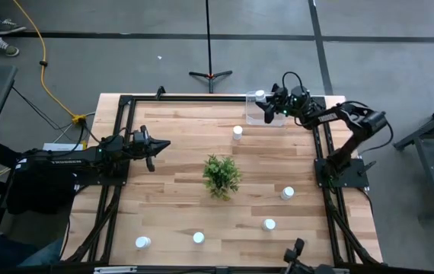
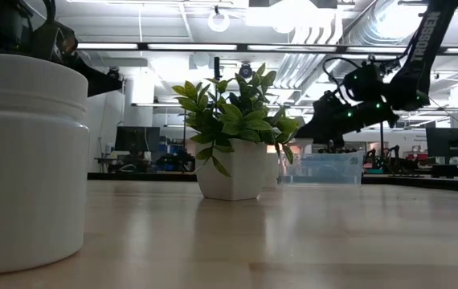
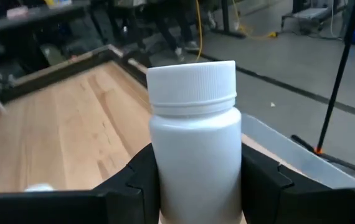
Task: Pick and place pill bottles into a basket
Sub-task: Put the white pill bottle into the transparent bin
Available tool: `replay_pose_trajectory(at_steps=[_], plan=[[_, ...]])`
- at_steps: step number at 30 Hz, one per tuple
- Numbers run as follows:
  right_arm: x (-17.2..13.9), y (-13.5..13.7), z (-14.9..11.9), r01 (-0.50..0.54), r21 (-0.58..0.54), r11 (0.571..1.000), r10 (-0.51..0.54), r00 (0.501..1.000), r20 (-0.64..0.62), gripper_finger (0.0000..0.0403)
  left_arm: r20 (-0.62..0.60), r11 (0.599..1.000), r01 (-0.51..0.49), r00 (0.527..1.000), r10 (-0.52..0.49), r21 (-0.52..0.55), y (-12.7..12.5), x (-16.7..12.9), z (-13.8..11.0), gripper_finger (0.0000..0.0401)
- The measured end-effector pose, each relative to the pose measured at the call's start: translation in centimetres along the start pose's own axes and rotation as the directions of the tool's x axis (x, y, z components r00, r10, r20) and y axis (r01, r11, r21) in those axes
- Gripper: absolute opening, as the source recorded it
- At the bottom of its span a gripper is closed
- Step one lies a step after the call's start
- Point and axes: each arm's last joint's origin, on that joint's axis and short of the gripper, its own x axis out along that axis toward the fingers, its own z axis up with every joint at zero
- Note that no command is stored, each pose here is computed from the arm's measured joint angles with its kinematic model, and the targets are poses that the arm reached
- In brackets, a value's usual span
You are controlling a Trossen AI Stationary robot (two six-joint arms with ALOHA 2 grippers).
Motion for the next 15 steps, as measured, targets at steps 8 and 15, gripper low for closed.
replay_pose_trajectory(at_steps=[8,15], plan=[[1.1,0.1,-0.7,0.021,0.011,1.0,-0.022,0.997,0.071,0.0149,-0.001,1.0,0.008,1.0,-0.008,-0.003,0.0,0.0,0.0,0.0027],[1.7,0.5,-1.7,0.059,-0.021,0.998,-0.058,0.997,0.044,0.0149,-0.005,1.0,0.007,1.0,-0.007,-0.003,0.0,0.0,0.0,0.0022]])
